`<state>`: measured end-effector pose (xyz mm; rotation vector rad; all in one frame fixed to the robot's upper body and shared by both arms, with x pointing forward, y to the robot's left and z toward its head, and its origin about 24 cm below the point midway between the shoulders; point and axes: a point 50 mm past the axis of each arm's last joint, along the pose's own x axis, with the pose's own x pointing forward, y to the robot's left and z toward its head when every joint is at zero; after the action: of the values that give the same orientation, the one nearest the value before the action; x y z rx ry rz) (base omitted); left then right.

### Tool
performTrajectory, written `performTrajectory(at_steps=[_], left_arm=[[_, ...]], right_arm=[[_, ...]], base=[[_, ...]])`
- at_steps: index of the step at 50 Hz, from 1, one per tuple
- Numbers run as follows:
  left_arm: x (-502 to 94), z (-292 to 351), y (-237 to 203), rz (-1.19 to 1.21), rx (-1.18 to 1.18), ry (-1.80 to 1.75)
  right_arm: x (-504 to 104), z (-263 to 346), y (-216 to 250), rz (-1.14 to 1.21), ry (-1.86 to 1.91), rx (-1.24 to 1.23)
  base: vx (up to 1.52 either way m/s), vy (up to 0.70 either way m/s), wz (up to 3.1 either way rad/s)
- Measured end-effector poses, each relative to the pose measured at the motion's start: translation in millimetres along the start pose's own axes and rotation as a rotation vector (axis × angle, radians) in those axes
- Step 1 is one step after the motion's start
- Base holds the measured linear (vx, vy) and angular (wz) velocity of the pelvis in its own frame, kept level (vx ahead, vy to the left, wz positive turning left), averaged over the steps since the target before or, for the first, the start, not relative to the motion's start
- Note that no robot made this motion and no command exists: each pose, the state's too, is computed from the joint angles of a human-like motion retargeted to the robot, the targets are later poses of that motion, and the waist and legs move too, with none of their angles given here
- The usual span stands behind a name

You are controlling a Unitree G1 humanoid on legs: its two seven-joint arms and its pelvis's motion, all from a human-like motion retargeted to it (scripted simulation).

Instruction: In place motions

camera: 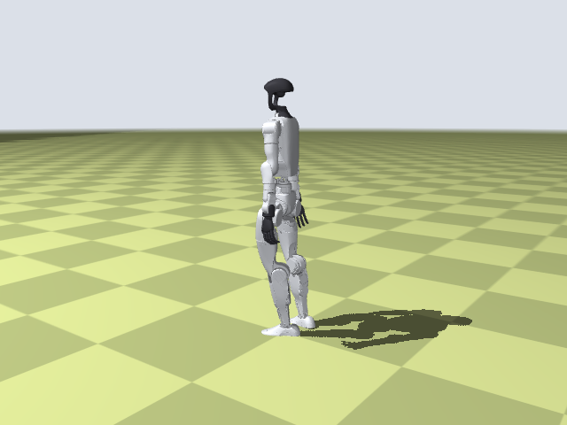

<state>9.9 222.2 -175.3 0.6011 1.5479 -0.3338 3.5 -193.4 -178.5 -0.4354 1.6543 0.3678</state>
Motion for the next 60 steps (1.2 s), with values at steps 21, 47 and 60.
performTrajectory(at_steps=[21,47,60], left_arm=[[-1,-12,8,0.089,-0.173,0.040],[-1,-9,7,0.104,-0.175,0.017],[-1,-9,7,0.090,-0.178,0.018]], right_arm=[[-3,37,-6,-0.036,-0.151,0.012],[-1,10,-9,-0.133,-0.086,0.067],[-2,23,-9,-0.119,-0.138,0.024]], base=[[-0.01,0.06,-0.06],[0.02,-0.10,-0.01],[0.02,-0.12,0.05]])
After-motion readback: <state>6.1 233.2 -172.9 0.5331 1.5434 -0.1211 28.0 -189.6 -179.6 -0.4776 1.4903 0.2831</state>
